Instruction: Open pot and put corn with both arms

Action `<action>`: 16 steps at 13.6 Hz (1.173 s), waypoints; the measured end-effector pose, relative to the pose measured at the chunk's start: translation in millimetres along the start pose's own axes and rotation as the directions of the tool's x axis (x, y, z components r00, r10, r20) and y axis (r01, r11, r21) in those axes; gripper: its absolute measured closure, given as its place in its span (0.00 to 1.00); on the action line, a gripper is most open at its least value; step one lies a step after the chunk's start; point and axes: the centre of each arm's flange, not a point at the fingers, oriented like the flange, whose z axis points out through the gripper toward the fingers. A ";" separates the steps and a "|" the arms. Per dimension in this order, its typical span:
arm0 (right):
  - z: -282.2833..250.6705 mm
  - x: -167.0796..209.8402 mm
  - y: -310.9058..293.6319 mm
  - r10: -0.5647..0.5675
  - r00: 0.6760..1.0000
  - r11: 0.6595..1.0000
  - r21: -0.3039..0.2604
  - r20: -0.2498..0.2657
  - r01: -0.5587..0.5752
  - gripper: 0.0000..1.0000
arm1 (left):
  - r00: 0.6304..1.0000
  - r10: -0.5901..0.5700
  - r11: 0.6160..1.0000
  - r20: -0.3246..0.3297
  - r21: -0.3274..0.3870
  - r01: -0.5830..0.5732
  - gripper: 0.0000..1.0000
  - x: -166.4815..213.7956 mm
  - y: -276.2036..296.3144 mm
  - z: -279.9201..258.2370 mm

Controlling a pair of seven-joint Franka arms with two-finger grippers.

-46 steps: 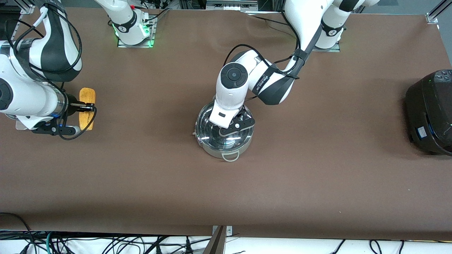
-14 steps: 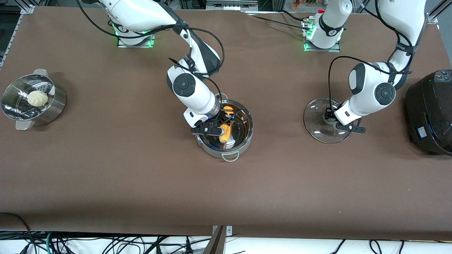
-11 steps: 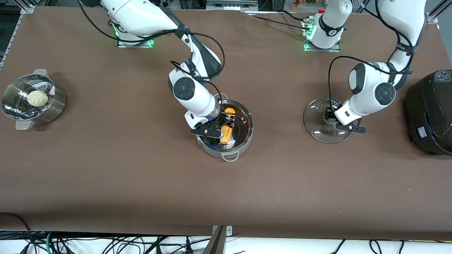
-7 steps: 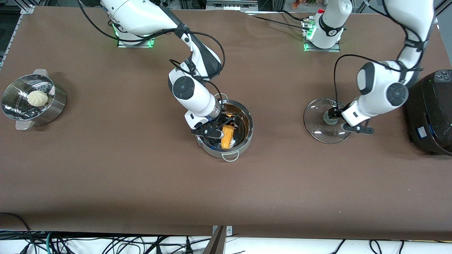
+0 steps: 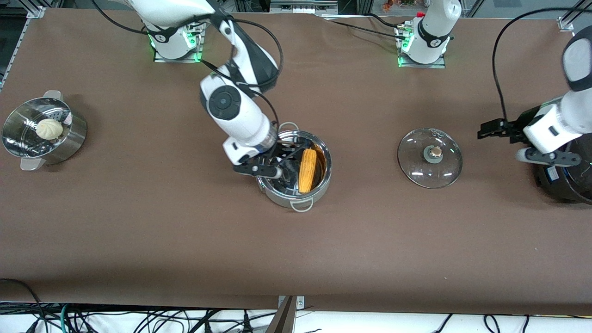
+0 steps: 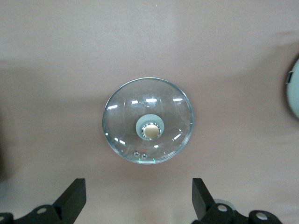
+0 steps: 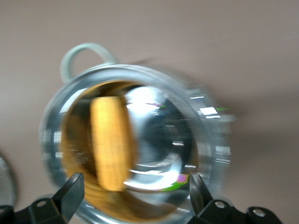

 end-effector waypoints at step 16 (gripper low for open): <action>-295.1 55.5 358.4 -0.189 0.979 0.970 -0.170 -0.079 0.174 0.00 | 0.990 -0.138 0.987 0.037 0.090 0.135 0.00 -24.8 31.9 -78.0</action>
